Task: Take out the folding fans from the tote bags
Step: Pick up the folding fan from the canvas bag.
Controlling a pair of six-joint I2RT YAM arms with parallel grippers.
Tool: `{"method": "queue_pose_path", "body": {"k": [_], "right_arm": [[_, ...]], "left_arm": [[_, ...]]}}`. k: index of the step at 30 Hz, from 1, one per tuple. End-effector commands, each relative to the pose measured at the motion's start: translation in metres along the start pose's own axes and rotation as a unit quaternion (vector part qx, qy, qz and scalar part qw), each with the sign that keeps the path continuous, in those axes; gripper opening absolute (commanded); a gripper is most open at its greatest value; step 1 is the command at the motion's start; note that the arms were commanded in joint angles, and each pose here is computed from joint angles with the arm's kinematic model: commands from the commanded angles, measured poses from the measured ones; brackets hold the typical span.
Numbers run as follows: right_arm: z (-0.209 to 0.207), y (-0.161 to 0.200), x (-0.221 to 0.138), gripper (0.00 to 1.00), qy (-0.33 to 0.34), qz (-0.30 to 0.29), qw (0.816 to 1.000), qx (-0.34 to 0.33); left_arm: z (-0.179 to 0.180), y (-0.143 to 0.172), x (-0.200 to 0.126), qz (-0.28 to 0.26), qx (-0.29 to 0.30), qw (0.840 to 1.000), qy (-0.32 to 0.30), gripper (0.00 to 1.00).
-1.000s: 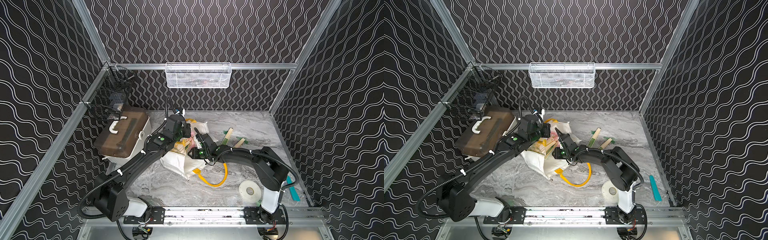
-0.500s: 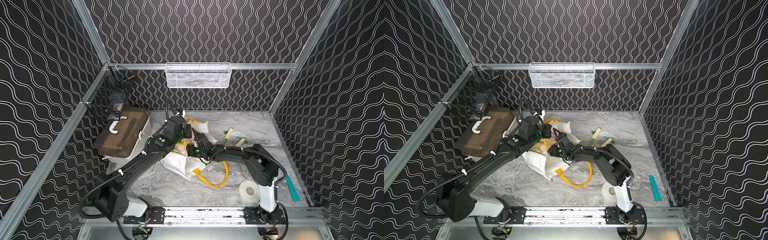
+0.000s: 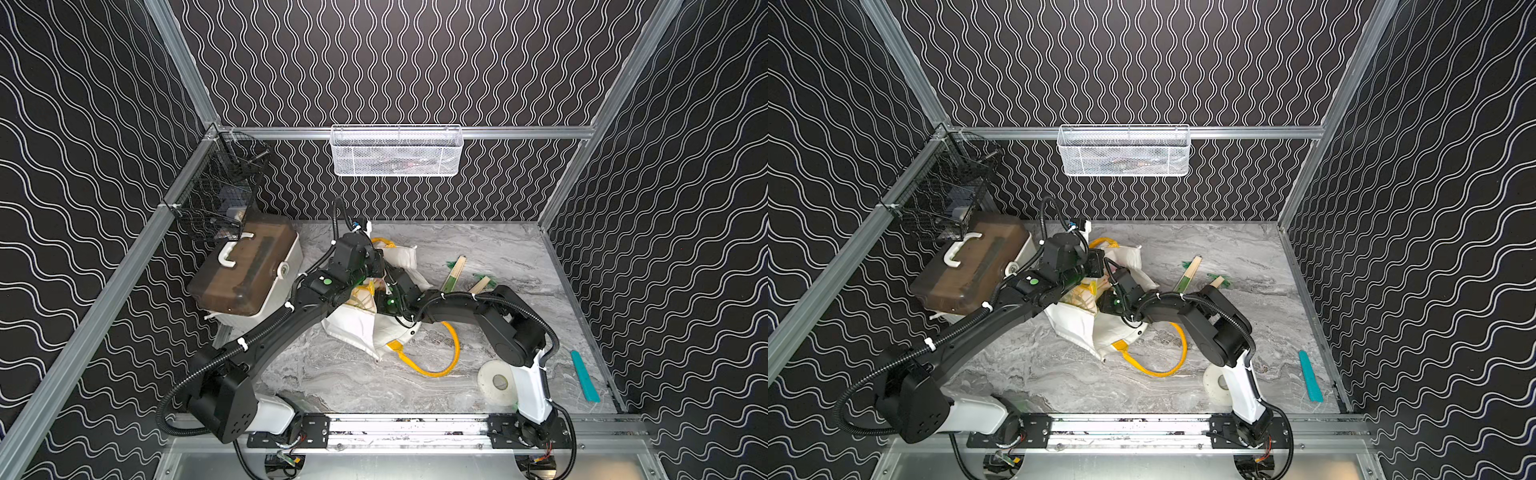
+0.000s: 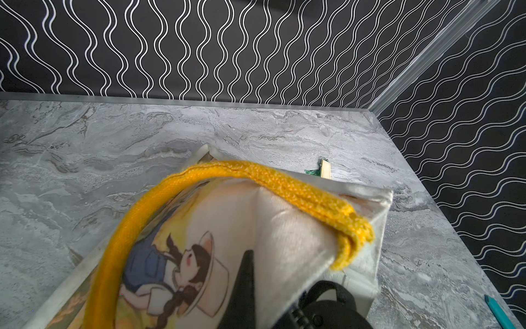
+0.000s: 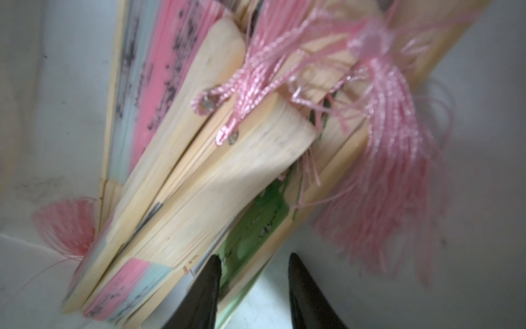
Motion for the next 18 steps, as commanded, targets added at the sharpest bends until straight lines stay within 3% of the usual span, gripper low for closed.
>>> {"method": "queue_pose_path", "body": {"k": [1,12,18], "right_arm": [[0.0093,-0.0039,0.0012,0.38,-0.02,-0.005,1.0,0.005],[0.0089,-0.0032,0.0068,0.39,-0.018,0.002,1.0,0.006],[0.0106,-0.0049,-0.0005,0.27,-0.019,-0.005,1.0,-0.002]], "left_arm": [[0.0001,0.0005,0.0015,0.0,-0.007,1.0,0.0,0.0],[-0.0014,0.0022,0.002,0.003,-0.007,1.0,0.002,0.0],[0.002,0.0021,0.0012,0.0,-0.004,1.0,-0.006,0.0]]}}
Point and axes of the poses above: each gripper's point midway between its finger pads, its own x axis out along the fingers, its own z axis along the line the jaws close on, y = z × x, the point moved 1 cm from there along -x, back along the fingers, and after that the axes turned 6 degrees about -x, right-handed, at the moved point
